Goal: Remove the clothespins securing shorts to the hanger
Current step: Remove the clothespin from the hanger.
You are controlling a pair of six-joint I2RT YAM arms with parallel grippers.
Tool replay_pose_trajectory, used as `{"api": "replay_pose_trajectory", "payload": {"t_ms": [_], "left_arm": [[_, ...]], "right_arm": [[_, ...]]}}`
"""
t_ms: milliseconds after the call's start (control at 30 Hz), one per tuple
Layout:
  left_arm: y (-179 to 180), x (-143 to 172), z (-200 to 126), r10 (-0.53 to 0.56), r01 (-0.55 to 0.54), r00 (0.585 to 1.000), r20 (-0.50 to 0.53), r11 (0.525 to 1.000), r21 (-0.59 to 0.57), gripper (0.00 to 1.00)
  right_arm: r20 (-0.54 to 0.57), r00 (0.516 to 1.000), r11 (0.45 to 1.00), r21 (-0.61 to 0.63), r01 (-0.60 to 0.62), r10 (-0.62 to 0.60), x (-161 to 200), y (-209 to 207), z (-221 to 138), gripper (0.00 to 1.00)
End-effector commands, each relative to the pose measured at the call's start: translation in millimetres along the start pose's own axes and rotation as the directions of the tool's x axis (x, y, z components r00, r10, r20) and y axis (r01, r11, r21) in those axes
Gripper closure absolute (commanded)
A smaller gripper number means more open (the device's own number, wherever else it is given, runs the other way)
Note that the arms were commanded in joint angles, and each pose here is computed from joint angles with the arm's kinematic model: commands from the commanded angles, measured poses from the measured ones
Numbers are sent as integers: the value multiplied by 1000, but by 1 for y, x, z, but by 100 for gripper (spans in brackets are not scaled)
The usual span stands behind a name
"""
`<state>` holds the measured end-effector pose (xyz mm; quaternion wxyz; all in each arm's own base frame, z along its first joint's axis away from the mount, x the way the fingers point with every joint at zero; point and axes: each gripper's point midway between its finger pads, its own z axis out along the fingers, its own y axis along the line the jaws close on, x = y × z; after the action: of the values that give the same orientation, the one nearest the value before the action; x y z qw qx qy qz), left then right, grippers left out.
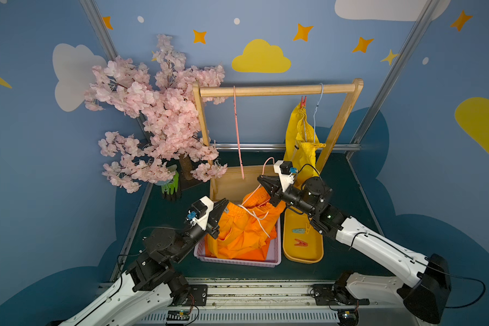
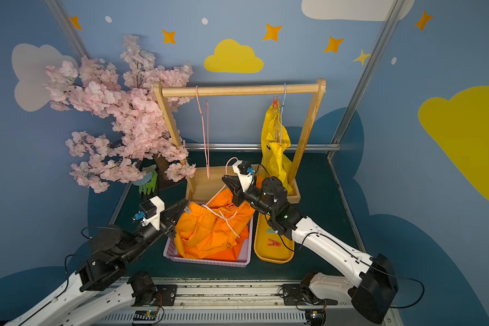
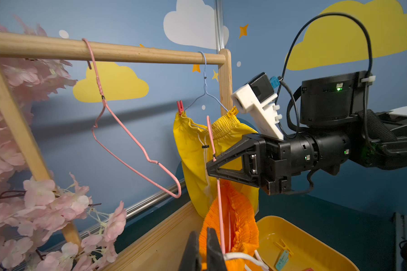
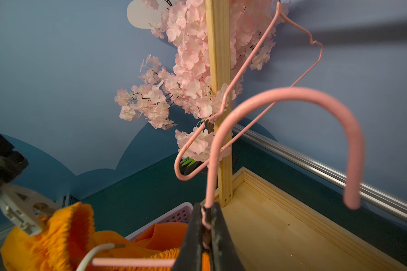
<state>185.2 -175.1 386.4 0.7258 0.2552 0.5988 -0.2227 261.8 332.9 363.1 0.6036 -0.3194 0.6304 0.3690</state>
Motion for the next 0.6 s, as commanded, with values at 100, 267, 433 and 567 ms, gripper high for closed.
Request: {"api": "replay_pose_trajectory", "payload": {"t_ms": [100,267,433,567], "left_arm": [[9,-15,-9,20,-18,999,49,999,-40,97],[12,-21,-17,10,-6,996,89,999,-50,97],[8,-16,-15,10,-8,998,69,1000,-26,97],[0,-7,-8,-3,2,999,46,1000,9,97]], "right_arm": [[-13,1000,1000,9,-10,10,4,1,8,100],[-41,999,1000,7,-26,26,5,5,16,100],[-153,984,993,85,-77,89,19,6,28,100],[-305,934,979,135,-152,187,63,-1,53,100]]}}
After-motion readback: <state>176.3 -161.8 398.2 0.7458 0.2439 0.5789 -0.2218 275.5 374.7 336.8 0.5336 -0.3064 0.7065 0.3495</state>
